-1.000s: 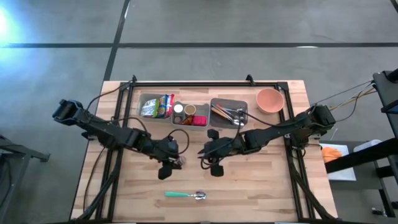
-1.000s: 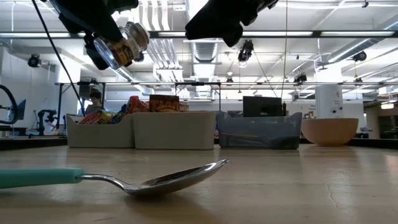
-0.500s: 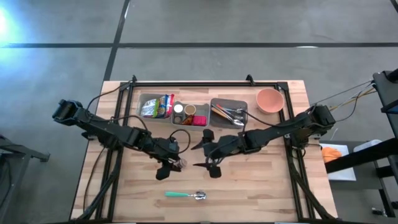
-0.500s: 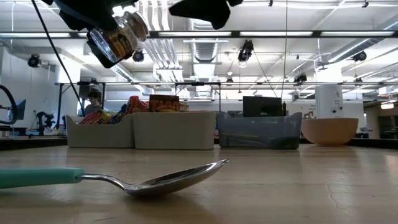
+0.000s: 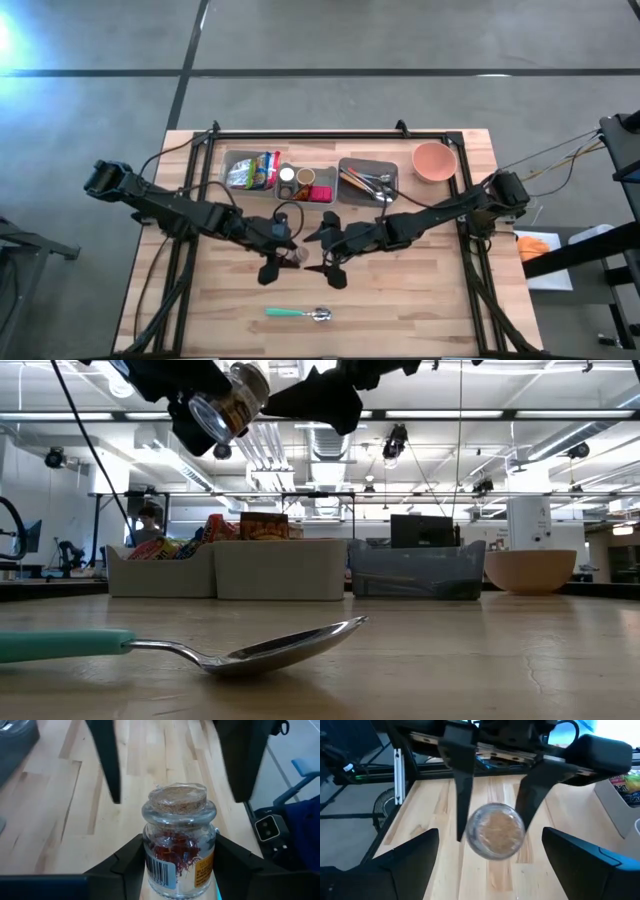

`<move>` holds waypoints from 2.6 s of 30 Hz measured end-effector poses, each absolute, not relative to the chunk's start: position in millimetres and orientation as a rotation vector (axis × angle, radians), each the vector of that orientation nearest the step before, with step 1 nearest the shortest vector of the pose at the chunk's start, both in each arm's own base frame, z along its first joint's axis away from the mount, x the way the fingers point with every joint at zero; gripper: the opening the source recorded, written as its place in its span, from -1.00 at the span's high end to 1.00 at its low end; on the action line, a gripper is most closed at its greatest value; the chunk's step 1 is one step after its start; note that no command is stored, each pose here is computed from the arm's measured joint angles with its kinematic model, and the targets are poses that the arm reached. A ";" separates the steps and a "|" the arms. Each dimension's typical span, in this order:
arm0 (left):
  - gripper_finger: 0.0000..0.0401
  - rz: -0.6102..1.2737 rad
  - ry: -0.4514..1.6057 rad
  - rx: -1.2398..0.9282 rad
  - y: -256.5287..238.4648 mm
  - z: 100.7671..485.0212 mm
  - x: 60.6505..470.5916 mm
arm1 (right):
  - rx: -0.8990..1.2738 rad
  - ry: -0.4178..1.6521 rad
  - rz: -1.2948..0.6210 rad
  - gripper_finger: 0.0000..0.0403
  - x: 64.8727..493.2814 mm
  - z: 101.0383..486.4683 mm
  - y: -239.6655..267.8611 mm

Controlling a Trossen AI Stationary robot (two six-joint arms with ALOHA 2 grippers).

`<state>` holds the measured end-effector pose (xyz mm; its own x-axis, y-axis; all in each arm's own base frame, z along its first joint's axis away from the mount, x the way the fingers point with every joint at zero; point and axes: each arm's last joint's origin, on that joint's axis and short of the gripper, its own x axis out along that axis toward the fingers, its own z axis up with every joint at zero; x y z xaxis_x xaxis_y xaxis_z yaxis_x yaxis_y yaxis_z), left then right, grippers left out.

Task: Pick & Place Food Item
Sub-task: Put the brown seasoning bottle into the right gray bin

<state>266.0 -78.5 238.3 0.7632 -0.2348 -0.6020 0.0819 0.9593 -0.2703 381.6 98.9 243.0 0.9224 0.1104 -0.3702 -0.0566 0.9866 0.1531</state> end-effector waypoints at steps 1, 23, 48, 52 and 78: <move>0.09 -0.172 0.682 -0.233 -78.1 238.3 266.1 | 0.142 0.382 0.087 -0.75 381.7 243.4 98.9; 0.11 -0.213 0.591 -0.176 -79.5 244.9 270.6 | 0.124 0.303 0.097 -0.68 385.4 249.4 97.8; 0.11 -0.247 0.545 -0.139 -80.5 248.4 272.6 | 0.122 0.323 0.109 -0.09 384.9 247.9 97.7; 0.11 -0.248 0.544 -0.139 -80.5 248.4 272.6 | 0.122 0.324 0.108 -0.09 384.8 247.6 97.7; -0.04 -0.240 0.528 -0.193 -81.3 250.0 273.5 | 0.144 0.330 0.103 0.14 384.6 247.6 96.9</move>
<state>273.5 -81.3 250.0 0.8369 -0.2747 -0.4734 0.1758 0.9540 -0.2429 384.6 96.9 247.6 0.9409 0.1243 -0.3151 -0.0773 0.9845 0.1577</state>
